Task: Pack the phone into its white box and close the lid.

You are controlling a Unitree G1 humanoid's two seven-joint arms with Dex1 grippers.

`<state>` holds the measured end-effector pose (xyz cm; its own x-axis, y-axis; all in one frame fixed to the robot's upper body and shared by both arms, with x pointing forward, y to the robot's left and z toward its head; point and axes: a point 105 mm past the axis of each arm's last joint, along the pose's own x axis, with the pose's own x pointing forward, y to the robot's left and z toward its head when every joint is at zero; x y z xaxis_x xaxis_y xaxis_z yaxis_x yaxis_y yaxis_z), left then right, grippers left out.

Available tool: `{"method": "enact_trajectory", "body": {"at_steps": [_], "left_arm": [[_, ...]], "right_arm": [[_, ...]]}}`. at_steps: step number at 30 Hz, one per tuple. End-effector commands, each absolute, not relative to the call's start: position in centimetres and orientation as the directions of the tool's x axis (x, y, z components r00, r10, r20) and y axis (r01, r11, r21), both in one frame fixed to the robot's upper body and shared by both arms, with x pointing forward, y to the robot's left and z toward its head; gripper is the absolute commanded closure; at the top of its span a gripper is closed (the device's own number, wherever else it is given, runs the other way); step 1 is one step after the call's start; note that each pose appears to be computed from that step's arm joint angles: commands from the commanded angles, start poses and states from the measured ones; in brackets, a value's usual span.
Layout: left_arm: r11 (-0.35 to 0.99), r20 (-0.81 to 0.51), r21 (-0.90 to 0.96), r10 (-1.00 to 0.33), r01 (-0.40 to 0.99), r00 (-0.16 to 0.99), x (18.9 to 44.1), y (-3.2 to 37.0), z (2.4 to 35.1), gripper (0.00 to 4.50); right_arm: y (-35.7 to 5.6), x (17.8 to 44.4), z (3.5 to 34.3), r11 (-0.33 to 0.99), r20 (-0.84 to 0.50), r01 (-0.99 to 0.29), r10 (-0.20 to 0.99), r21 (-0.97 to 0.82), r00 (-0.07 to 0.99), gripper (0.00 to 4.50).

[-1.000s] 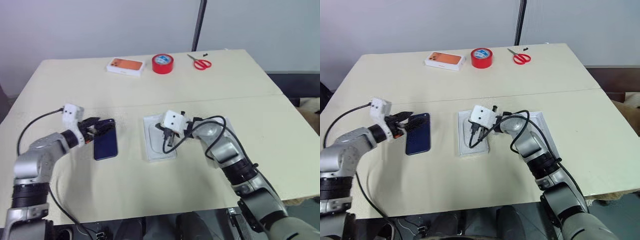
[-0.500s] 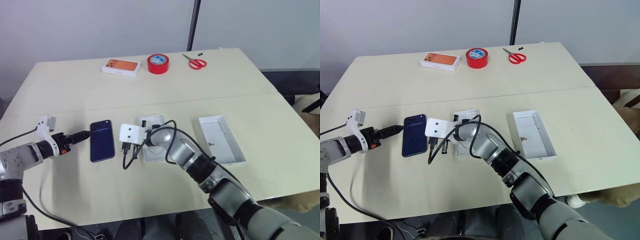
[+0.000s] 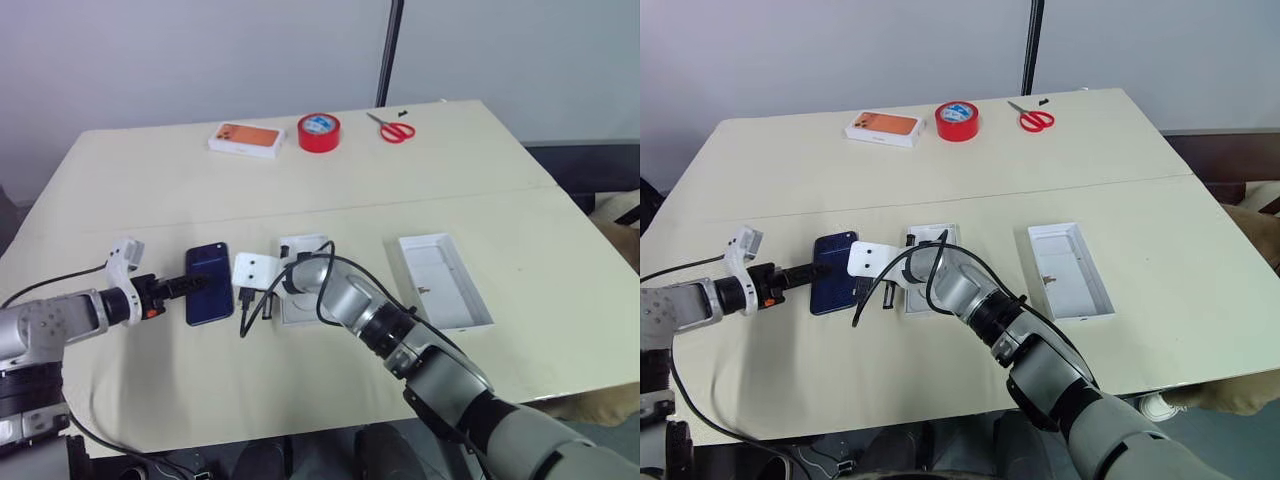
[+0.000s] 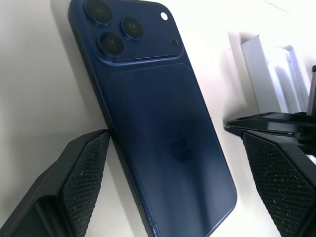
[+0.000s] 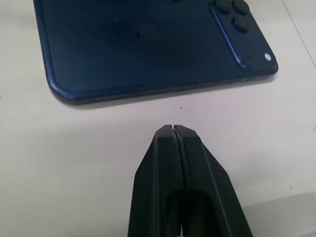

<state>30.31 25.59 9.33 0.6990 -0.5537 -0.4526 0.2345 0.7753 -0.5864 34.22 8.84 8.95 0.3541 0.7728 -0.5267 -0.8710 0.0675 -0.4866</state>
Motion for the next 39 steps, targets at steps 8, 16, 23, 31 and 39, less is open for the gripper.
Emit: {"method": "enact_trajectory", "body": {"at_steps": [8,16,23,31,39], "left_arm": [[0.699,-0.542,-0.675,-0.686,0.234,0.486,29.3,19.5,4.7,0.03],[0.645,-0.511,-0.721,-0.742,0.254,0.435,29.2,17.4,4.8,0.03],[0.664,-0.504,-0.712,-0.709,0.226,0.493,30.4,18.9,5.5,0.03],[0.653,-0.496,-0.729,-0.711,0.205,0.499,30.1,19.4,5.4,3.79],[0.632,-0.481,-0.756,-0.714,0.172,0.509,30.0,19.3,5.4,4.01]], "right_arm": [[9.3,33.8,9.8,0.047,-0.504,-0.860,0.794,-0.508,0.341,4.46],[8.6,34.4,9.6,0.056,-0.508,-0.852,0.782,-0.520,0.362,4.46],[8.4,34.5,9.5,0.062,-0.509,-0.851,0.778,-0.522,0.369,4.46],[8.2,34.4,9.5,0.068,-0.504,-0.856,0.783,-0.512,0.364,4.50],[8.2,34.3,10.4,0.073,-0.484,-0.849,0.794,-0.524,0.367,4.50]]}}
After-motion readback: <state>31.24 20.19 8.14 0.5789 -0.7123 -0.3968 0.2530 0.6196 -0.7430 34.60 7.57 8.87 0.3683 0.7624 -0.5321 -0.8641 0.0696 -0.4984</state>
